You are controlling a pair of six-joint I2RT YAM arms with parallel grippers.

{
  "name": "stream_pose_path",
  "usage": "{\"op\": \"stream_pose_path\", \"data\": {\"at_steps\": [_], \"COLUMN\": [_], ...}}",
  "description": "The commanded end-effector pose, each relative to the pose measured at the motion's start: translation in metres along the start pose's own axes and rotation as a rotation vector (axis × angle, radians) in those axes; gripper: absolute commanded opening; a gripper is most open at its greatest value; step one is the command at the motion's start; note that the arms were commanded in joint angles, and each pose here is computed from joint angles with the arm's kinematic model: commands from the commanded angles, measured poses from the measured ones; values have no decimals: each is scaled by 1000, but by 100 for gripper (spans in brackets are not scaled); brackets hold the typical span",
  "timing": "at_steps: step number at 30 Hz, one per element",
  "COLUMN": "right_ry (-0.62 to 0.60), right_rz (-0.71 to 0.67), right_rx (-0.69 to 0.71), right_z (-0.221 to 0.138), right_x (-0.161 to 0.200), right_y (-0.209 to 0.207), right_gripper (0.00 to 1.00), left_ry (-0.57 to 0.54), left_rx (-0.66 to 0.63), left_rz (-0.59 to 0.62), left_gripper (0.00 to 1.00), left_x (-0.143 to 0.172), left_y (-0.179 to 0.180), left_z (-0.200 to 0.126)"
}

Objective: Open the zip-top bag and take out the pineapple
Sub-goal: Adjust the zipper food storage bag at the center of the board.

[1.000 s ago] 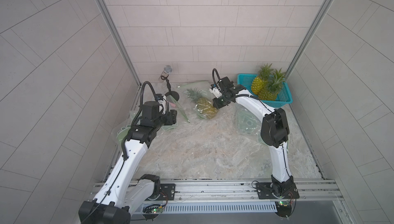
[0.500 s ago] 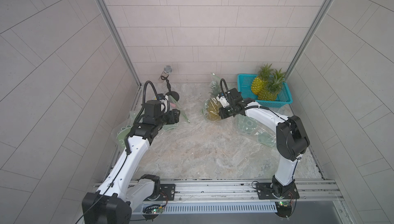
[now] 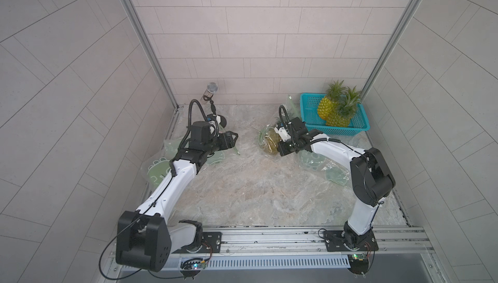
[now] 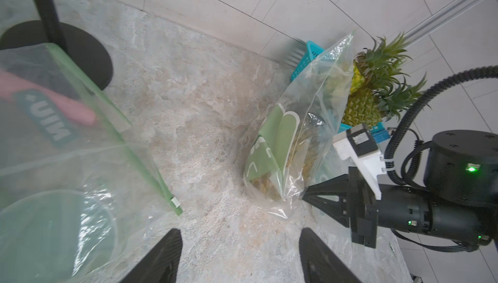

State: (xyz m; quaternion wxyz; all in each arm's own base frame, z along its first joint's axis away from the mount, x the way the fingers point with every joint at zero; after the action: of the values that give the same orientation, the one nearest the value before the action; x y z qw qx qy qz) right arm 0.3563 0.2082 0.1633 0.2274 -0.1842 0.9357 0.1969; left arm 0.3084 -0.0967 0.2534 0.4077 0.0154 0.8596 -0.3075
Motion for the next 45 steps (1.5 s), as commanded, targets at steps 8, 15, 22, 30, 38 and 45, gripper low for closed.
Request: {"op": "stream_pose_path", "data": {"at_steps": [8,15,22,30,38,45], "right_ry": [68,50,19,-74,-325,-299], "right_rz": [1,-2,-3,-7,36,80], "right_rx": [-15,-17,-35,-63,-103,-161], "right_z": [7,-1,-13,-45,-110,-105], "right_x": [14,10,4,-9,-34,-43], "right_y": [5,7,12,23,20,-2], "right_gripper": [0,0,0,5,31,34], "left_ry": [91,189,212,312,477,573], "left_rx": [223,209,136,89,72,135], "left_rz": [182,156,149,115,110,49], "left_gripper": [71,64,53,0,0,0], "left_x": [10,26,38,57,95,118], "left_y": [-55,-51,-41,-33,-26,-31], "left_z": [73,119,141,134,84,50]}}
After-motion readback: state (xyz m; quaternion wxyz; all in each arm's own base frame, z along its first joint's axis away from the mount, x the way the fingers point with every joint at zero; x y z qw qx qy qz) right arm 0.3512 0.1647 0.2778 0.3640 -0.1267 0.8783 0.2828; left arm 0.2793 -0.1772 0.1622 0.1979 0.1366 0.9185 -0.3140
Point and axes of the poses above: each gripper's point midway between its finger pads, its own z axis out along the fingers, its own y axis along the line the jaws close on, x = y × z, the point moved 8 cm from there along -z, back along the fingers, and after that the axes turned 2 degrees about z, right-handed, at the moved point
